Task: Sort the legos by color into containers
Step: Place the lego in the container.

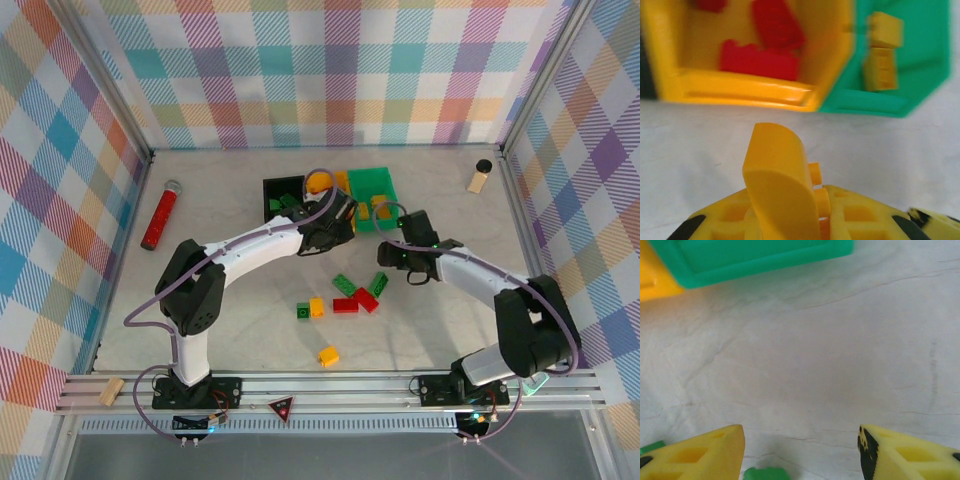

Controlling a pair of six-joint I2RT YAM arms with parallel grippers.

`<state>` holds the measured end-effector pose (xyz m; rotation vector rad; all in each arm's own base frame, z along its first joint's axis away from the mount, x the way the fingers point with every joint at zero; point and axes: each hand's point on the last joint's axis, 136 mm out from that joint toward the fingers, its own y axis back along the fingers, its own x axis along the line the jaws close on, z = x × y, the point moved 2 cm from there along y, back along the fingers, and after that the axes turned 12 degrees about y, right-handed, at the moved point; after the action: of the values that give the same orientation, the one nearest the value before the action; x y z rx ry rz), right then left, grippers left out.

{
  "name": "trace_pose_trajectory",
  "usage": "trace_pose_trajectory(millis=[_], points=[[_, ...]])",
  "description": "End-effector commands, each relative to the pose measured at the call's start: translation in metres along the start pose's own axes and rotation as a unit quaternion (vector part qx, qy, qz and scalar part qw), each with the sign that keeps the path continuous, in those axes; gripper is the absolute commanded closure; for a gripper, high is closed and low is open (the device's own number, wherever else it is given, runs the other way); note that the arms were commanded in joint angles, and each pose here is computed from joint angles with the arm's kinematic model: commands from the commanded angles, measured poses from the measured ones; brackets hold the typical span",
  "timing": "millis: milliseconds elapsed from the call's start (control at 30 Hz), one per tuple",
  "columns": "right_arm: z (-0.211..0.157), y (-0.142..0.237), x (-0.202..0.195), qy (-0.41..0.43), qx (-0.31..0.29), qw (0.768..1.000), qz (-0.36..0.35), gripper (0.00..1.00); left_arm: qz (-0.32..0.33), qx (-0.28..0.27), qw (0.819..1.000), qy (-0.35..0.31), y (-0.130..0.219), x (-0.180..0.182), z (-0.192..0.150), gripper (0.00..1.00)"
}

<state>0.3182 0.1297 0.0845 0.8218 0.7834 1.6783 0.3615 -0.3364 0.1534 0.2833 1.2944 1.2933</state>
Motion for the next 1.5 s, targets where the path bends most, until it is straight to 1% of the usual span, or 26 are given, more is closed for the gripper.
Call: trace_pose_trajectory(millis=[0, 100, 167, 333, 400, 467, 533, 633, 667, 767, 833, 967, 1067, 1100, 1167, 1300, 1367, 1467], points=[[0.004, 0.005, -0.003, -0.053, -0.018, 0.997, 0.043, 0.38, -0.138, -0.004, 0.986, -0.088, 0.021, -0.070, 0.014, 0.90], [0.005, 0.007, -0.008, -0.074, -0.024, 0.996, 0.053, 0.38, -0.159, -0.001, 0.981, -0.108, 0.013, -0.089, 0.026, 0.90], [0.005, 0.010, -0.010, -0.079, -0.029, 0.995, 0.054, 0.38, -0.168, 0.002, 0.979, -0.114, 0.001, -0.100, 0.033, 0.90], [0.006, 0.011, -0.006, -0.084, -0.033, 0.993, 0.071, 0.38, -0.165, 0.016, 0.981, -0.101, -0.034, -0.112, 0.052, 0.87], [0.007, 0.011, -0.007, -0.085, -0.034, 0.993, 0.070, 0.38, -0.157, 0.017, 0.983, -0.094, -0.052, -0.112, 0.058, 0.86], [0.007, 0.012, -0.007, -0.084, -0.037, 0.993, 0.068, 0.38, -0.139, 0.006, 0.987, -0.085, -0.069, -0.108, 0.069, 0.85], [0.007, 0.012, -0.008, -0.083, -0.038, 0.994, 0.067, 0.38, -0.129, -0.002, 0.989, -0.078, -0.081, -0.106, 0.077, 0.84], [0.007, 0.012, -0.008, -0.083, -0.038, 0.994, 0.067, 0.38, -0.135, -0.012, 0.988, -0.068, -0.092, -0.106, 0.087, 0.82], [0.006, 0.012, -0.008, -0.084, -0.037, 0.994, 0.067, 0.38, -0.137, -0.013, 0.988, -0.066, -0.094, -0.107, 0.089, 0.81], [0.007, 0.012, -0.007, -0.082, -0.039, 0.994, 0.068, 0.38, -0.134, -0.010, 0.989, -0.062, -0.096, -0.106, 0.090, 0.58], [0.007, 0.012, -0.007, -0.081, -0.040, 0.994, 0.068, 0.38, -0.144, 0.002, 0.987, -0.068, -0.091, -0.110, 0.087, 0.54], [0.008, 0.011, -0.005, -0.080, -0.041, 0.993, 0.074, 0.38, -0.160, -0.002, 0.985, -0.072, -0.070, -0.110, 0.085, 0.46], [0.008, 0.010, -0.005, -0.080, -0.041, 0.993, 0.077, 0.38, -0.175, -0.002, 0.982, -0.072, -0.045, -0.107, 0.082, 0.46], [0.008, 0.010, -0.005, -0.080, -0.041, 0.993, 0.076, 0.38, -0.192, -0.003, 0.979, -0.072, -0.036, -0.110, 0.081, 0.46], [0.007, 0.009, -0.005, -0.080, -0.039, 0.993, 0.075, 0.37, -0.209, 0.003, 0.975, -0.074, -0.015, -0.105, 0.072, 0.47], [0.007, 0.008, -0.004, -0.081, -0.038, 0.993, 0.080, 0.37, -0.209, 0.006, 0.974, -0.088, 0.017, -0.081, 0.051, 0.48], [0.007, 0.006, -0.004, -0.080, -0.037, 0.993, 0.080, 0.37, -0.217, 0.013, 0.970, -0.108, 0.033, -0.068, 0.033, 0.48], [0.006, 0.004, -0.003, -0.080, -0.033, 0.993, 0.082, 0.37, -0.209, 0.025, 0.966, -0.148, 0.053, -0.045, 0.002, 0.48]])
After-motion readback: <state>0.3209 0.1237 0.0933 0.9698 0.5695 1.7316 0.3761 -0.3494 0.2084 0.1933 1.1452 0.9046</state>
